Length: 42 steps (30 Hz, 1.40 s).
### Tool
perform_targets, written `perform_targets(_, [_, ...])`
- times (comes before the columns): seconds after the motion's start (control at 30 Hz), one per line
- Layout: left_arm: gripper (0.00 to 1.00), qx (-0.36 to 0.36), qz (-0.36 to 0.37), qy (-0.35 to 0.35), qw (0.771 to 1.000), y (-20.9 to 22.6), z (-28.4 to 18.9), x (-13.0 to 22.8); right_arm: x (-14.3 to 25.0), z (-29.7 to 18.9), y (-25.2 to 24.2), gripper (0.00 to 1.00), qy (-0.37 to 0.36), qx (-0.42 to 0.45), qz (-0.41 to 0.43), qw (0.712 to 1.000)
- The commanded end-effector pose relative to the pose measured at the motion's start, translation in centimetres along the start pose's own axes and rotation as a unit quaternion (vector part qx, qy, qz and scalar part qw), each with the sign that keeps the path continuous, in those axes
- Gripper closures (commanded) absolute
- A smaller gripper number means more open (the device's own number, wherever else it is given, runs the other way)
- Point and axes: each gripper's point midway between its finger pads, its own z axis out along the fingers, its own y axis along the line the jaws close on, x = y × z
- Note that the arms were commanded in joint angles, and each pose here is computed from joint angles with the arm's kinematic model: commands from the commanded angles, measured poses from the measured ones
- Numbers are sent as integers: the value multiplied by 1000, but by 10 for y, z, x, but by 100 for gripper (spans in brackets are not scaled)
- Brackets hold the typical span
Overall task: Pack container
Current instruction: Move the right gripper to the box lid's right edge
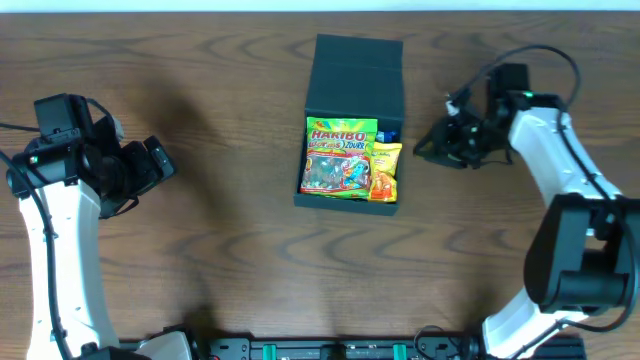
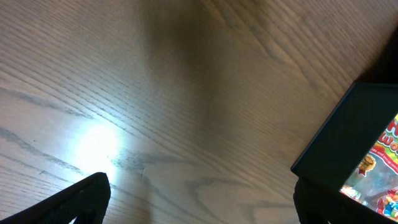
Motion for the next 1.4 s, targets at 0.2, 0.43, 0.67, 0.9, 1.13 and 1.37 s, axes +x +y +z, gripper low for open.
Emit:
perform_targets(0.2, [5, -2, 0, 4, 1000, 2, 2, 1, -40, -21, 35, 71, -81, 98, -31, 991])
perform_targets(0.43, [5, -2, 0, 4, 1000, 2, 2, 1, -49, -16, 44, 72, -76, 168, -38, 982])
perform_targets(0.67, [5, -2, 0, 4, 1000, 2, 2, 1, -53, 9, 32, 69, -52, 219, -29, 974])
perform_targets(0.9, [5, -2, 0, 4, 1000, 2, 2, 1, -54, 12, 22, 68, -53, 243, -20, 968])
perform_targets(1.13, [5, -2, 0, 4, 1000, 2, 2, 1, -57, 11, 21, 70, -65, 263, -30, 962])
perform_targets(1.37, [5, -2, 0, 4, 1000, 2, 2, 1, -58, 14, 26, 70, -65, 248, -31, 966])
